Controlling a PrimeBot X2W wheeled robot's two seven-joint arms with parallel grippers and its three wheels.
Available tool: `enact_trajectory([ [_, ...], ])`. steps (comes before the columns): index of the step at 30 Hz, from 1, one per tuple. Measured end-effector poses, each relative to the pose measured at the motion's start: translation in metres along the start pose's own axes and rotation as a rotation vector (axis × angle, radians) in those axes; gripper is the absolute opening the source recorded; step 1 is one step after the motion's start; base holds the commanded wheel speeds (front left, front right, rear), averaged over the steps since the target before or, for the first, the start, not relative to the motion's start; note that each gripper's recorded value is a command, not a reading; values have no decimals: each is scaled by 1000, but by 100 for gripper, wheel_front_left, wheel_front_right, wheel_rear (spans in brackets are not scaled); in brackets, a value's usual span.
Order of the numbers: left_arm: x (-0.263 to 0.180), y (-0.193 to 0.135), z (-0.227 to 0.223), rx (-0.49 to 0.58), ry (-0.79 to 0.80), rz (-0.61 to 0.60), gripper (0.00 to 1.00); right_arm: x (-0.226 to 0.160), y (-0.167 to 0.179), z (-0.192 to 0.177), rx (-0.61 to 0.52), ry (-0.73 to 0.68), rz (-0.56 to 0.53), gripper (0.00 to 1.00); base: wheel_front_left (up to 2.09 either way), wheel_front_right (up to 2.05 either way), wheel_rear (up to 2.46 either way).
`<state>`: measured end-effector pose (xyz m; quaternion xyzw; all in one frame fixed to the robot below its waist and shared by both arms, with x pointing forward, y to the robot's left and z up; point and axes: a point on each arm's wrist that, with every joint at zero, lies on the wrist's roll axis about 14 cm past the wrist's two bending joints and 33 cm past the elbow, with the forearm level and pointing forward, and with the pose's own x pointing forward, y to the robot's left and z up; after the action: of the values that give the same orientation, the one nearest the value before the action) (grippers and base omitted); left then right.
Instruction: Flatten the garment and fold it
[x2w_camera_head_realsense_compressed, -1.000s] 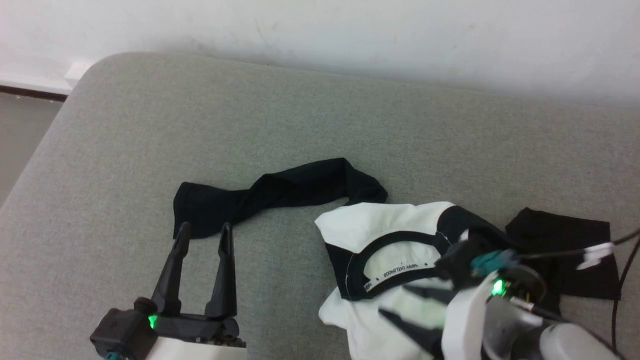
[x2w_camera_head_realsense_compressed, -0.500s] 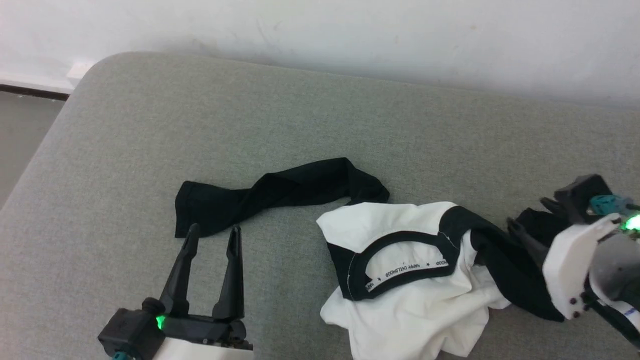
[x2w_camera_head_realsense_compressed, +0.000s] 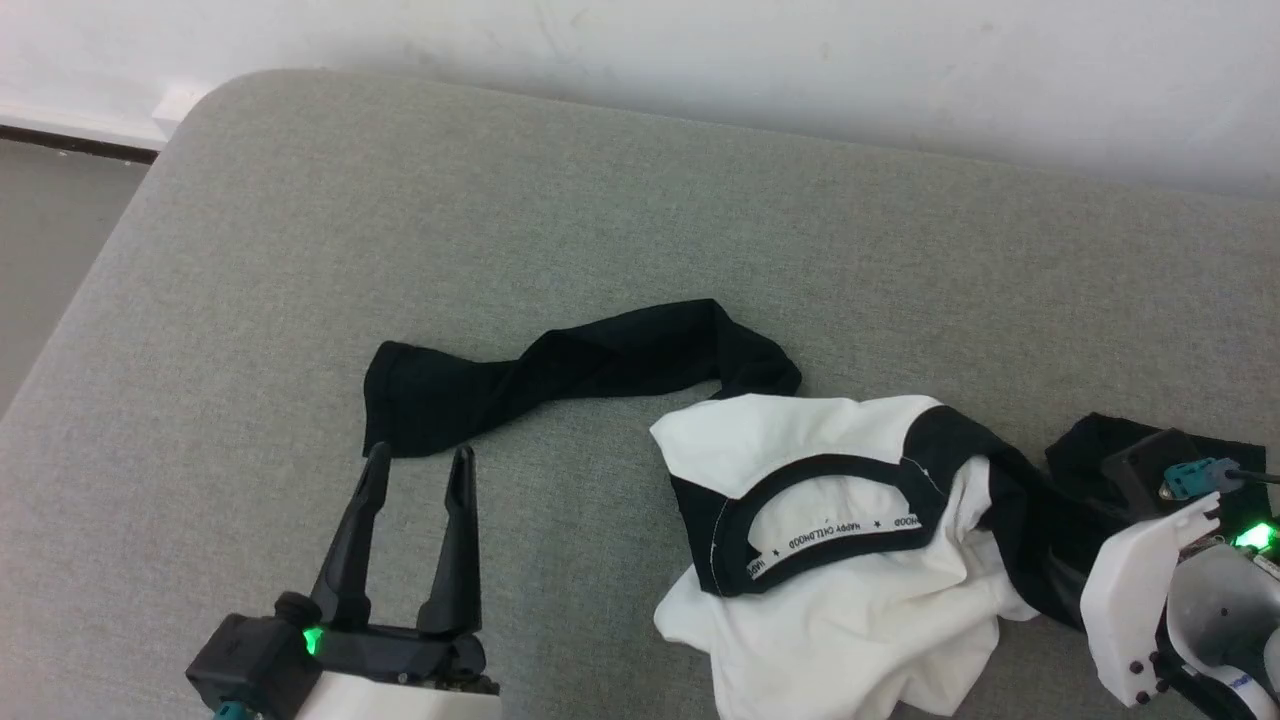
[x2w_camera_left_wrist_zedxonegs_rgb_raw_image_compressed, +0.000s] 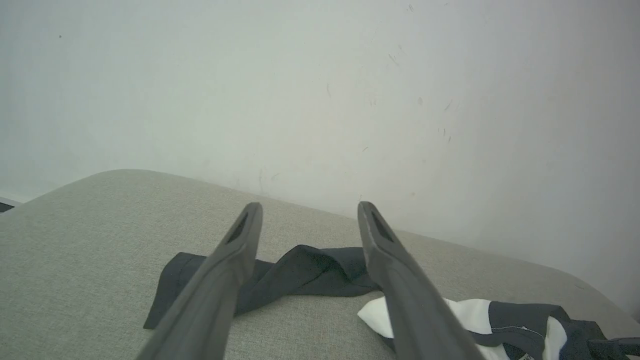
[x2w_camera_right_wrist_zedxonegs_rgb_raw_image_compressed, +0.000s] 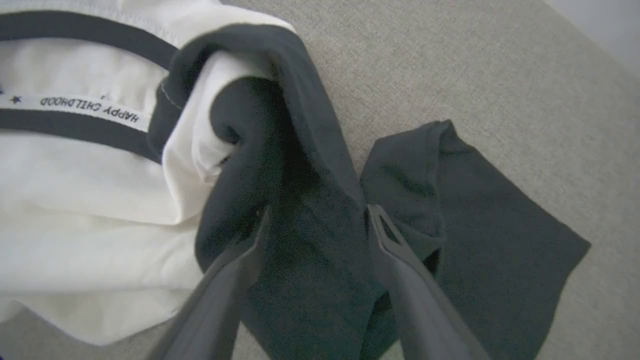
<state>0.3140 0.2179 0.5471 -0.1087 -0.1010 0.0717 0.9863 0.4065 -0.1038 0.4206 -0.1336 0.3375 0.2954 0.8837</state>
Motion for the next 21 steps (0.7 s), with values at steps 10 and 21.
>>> enact_trajectory([
  [10,3,1,-1,5,4,2,100,3,-18,33,23,-121,-48,0,0,0,0],
  [21,21,-8,-12,-17,26,-17,100,-25,-83,159,-121,-303,-185,0,0,0,0],
])
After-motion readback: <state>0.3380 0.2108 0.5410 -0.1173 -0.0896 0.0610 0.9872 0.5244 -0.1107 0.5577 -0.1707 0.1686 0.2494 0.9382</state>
